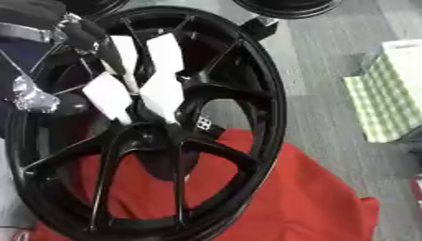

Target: Pull the pin out of the wheel hub.

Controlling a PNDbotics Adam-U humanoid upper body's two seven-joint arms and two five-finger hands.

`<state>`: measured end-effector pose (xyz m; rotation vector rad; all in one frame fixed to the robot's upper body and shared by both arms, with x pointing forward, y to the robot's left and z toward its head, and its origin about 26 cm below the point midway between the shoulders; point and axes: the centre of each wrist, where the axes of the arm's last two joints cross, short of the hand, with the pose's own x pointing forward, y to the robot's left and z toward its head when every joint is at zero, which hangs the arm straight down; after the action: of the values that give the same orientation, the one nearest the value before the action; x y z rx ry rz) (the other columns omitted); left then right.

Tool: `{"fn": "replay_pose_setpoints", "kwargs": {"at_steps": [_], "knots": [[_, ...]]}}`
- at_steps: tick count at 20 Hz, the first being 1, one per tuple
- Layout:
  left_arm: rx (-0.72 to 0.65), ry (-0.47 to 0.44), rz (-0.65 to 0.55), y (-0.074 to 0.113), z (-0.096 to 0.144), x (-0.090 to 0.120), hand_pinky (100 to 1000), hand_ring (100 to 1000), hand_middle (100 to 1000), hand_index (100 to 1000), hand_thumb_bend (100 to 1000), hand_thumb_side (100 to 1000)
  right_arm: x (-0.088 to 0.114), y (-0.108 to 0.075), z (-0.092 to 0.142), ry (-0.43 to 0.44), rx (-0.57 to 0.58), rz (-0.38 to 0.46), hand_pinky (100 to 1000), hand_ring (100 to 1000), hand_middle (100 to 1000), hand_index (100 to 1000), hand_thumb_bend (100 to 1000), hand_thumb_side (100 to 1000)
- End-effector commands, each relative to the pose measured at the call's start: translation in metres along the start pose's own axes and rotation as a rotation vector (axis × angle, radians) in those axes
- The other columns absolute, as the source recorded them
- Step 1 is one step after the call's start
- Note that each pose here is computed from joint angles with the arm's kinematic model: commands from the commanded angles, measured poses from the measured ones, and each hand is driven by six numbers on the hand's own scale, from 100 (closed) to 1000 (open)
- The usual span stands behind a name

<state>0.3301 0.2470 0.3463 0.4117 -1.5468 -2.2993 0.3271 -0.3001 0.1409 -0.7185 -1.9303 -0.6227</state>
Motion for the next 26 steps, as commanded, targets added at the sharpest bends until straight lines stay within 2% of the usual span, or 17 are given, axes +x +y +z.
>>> {"fn": "replay_pose_setpoints", "kwargs": {"at_steps": [1,6,14,26], "knots": [[-0.063,-0.027,-0.080,0.005,0.005,0.000,316,232,751,873,289,718,0.007,-0.002,-0.007,-0.026,-0.005,-0.011,446,593,534,732,407,659],[-0.072,-0.028,-0.093,0.003,0.004,-0.001,317,234,753,871,294,702,0.007,-0.001,-0.007,-0.025,-0.005,-0.014,446,593,534,732,410,660],[-0.090,-0.022,-0.106,-0.001,0.004,-0.004,304,226,730,860,276,605,0.007,-0.001,-0.008,-0.024,-0.007,-0.017,445,592,533,731,416,660],[-0.112,-0.005,-0.129,-0.005,0.003,-0.009,262,197,717,843,297,571,0.006,-0.001,-0.008,-0.022,-0.009,-0.020,444,591,531,731,419,664]]}}
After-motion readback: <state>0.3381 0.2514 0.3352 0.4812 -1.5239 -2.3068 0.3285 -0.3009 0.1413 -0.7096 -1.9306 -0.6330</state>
